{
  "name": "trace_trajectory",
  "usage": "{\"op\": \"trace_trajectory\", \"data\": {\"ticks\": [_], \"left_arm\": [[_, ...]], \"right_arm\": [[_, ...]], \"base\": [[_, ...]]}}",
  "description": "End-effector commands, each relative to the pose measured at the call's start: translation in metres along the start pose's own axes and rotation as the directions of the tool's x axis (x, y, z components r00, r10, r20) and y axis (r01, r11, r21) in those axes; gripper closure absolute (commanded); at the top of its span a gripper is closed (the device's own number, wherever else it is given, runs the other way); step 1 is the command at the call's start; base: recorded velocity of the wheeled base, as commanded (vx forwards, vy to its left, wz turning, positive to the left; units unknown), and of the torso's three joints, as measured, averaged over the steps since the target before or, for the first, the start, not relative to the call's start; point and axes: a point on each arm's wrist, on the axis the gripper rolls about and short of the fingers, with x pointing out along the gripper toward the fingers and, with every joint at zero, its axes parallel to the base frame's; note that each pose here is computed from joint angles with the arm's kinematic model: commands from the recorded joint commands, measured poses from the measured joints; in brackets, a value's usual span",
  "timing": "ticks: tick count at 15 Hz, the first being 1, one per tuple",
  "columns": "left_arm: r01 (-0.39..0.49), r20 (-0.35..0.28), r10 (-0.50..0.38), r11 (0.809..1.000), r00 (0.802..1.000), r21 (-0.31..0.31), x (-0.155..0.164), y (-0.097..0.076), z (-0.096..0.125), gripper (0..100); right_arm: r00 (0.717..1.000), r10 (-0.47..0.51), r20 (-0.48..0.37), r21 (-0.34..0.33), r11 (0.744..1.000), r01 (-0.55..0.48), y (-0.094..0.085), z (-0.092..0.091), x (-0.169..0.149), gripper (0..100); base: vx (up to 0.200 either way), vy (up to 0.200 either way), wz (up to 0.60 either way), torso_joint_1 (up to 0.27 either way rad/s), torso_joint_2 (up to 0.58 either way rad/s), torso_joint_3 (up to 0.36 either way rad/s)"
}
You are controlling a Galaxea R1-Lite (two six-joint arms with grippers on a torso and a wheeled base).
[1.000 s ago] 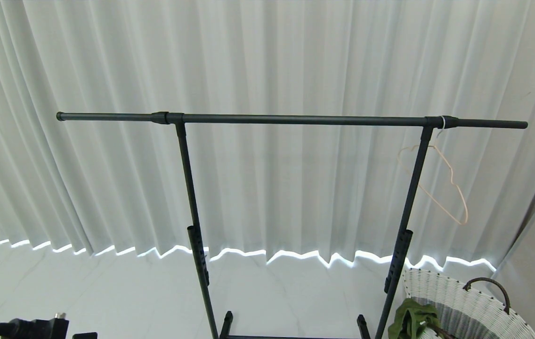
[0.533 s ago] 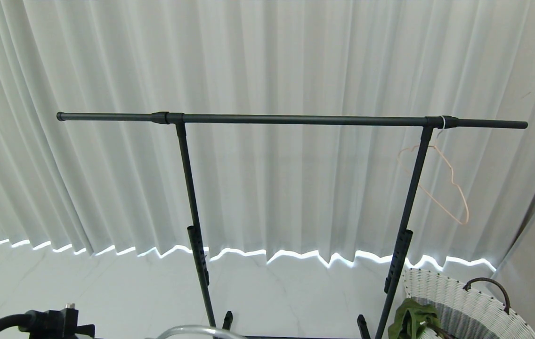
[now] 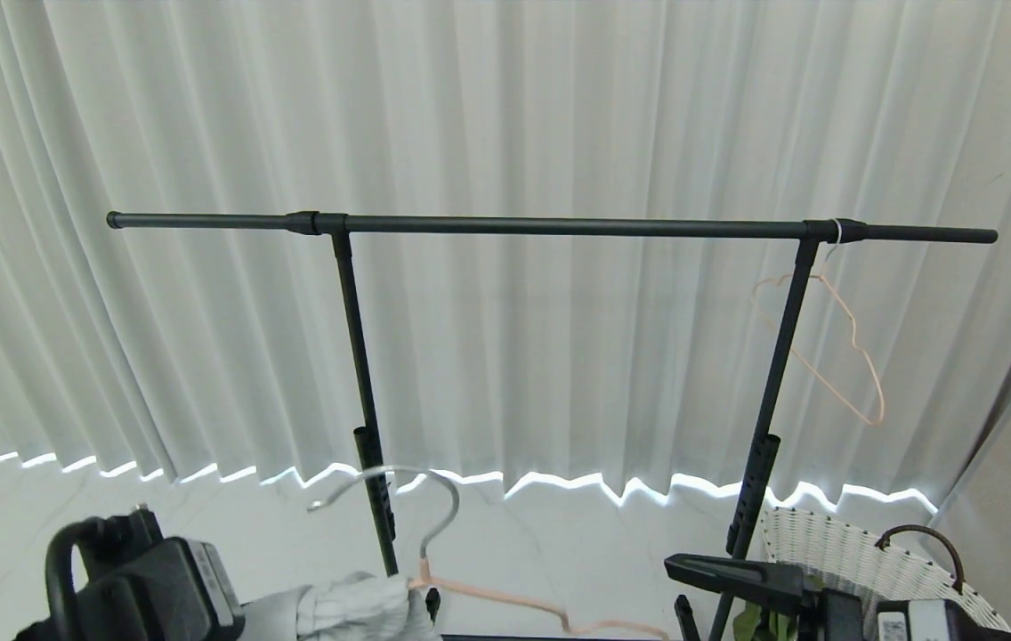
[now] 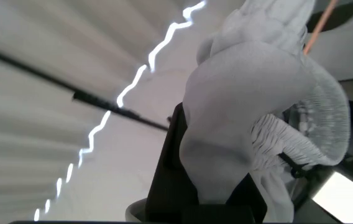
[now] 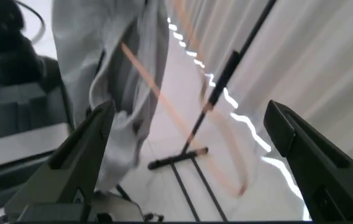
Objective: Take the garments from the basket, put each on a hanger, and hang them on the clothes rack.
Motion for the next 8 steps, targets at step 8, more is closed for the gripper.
{"op": "trace_trajectory", "data": {"ticks": [8], "left_arm": [[-0.158,0.029,0.187,0.895,0.982,-0.418,-0.008,0.037,0.026,100]], "right_arm": [[0.974,-0.144,-0.173,0.152,0.973,0.171,-0.015,-0.026,0.054,0]], "base": [[0.0,0.0,0.0,0.0,0.0,0.0]]}}
